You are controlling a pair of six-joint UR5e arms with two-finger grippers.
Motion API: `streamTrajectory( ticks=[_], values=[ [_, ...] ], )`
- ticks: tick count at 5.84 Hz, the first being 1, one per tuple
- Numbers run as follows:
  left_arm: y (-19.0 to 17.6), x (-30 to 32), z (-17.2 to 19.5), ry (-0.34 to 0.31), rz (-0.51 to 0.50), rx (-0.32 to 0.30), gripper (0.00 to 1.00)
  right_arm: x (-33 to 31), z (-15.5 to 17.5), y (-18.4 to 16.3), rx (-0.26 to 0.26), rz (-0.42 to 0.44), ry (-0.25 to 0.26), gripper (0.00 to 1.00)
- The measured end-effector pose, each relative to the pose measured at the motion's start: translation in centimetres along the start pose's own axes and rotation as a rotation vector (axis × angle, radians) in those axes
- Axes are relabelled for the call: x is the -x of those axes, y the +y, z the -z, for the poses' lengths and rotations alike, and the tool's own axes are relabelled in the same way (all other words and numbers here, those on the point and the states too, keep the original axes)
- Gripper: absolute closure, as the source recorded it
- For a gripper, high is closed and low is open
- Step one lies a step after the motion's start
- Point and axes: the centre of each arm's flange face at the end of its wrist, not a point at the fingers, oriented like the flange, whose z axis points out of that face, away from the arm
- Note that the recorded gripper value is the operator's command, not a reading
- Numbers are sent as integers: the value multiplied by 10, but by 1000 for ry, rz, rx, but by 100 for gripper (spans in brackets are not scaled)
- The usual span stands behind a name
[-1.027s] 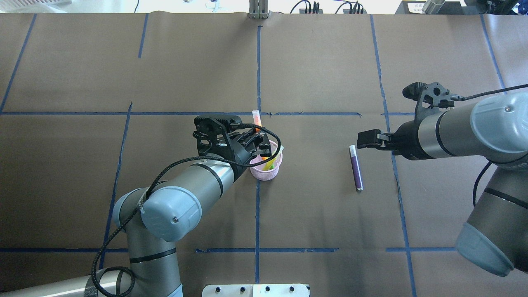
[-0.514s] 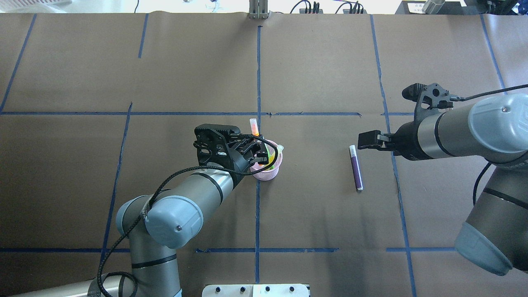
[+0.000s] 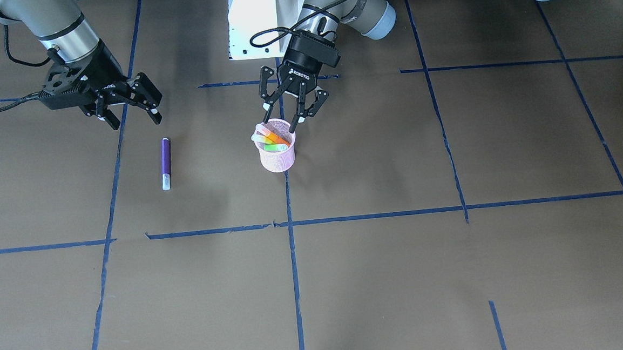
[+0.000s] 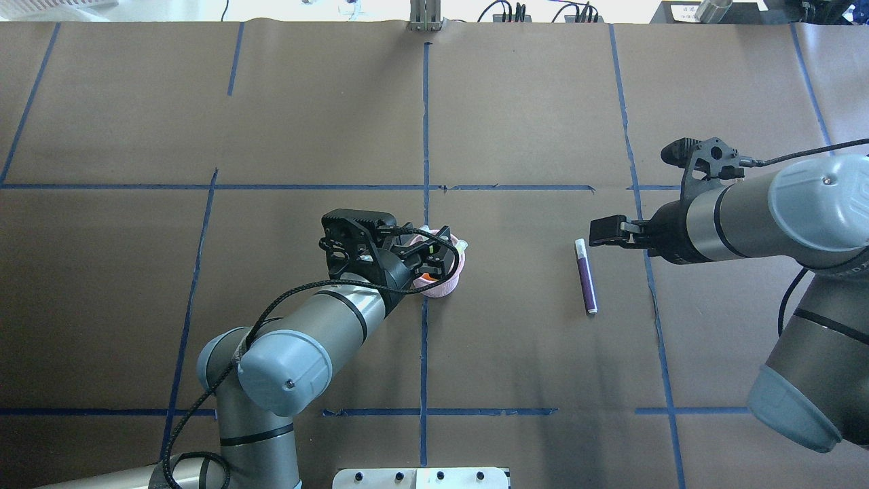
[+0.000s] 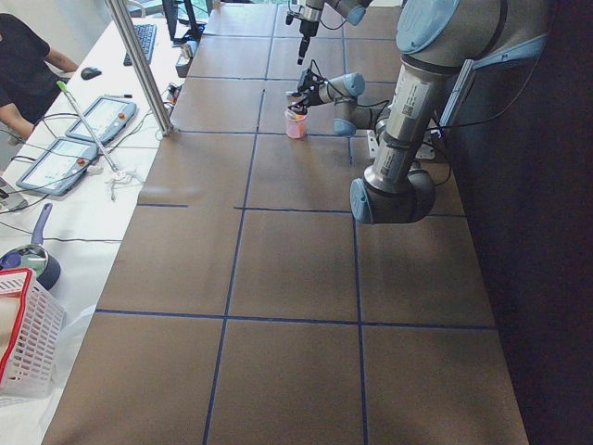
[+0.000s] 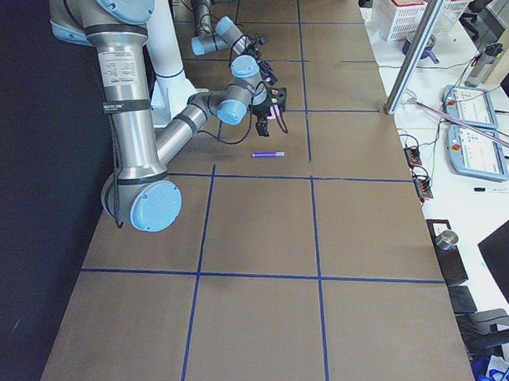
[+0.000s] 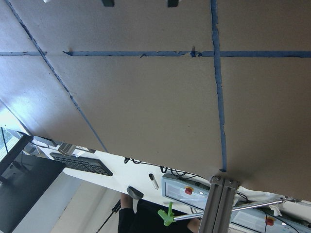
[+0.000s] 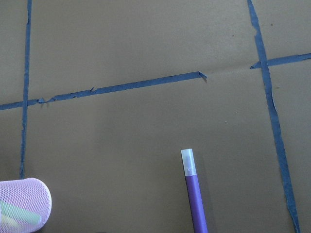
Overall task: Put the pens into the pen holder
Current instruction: 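Lower the orange highlighter into the cup and open the left gripper, then withdraw the left gripper while the right gripper lowers and grasps the purple marker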
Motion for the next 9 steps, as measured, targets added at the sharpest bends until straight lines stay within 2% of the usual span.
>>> streamTrajectory(
  ticks=[2,3,4,5,6,7,8,9],
  values=[
    [-5,-2,3,14,-23,12,0,-9,-5,-6,15,40,16,0],
    [-11,2,0,15,-82,29,0,-28,-13,-22,66,75,33,0],
    [-25,18,-8,-5,-141,63,0,-53,-24,-45,155,96,36,0],
    [-44,44,-22,-56,-182,172,0,-65,-38,-64,223,100,30,0],
    [-70,75,-34,-130,-190,313,0,-63,-53,-77,251,87,31,0],
    [-95,107,-34,-191,-178,421,0,-50,-70,-82,271,62,35,0],
    [-110,133,-21,-212,-174,480,0,-32,-90,-78,298,43,42,1],
    [-122,149,-8,-208,-166,513,0,-22,-105,-67,330,29,61,1]
  ],
)
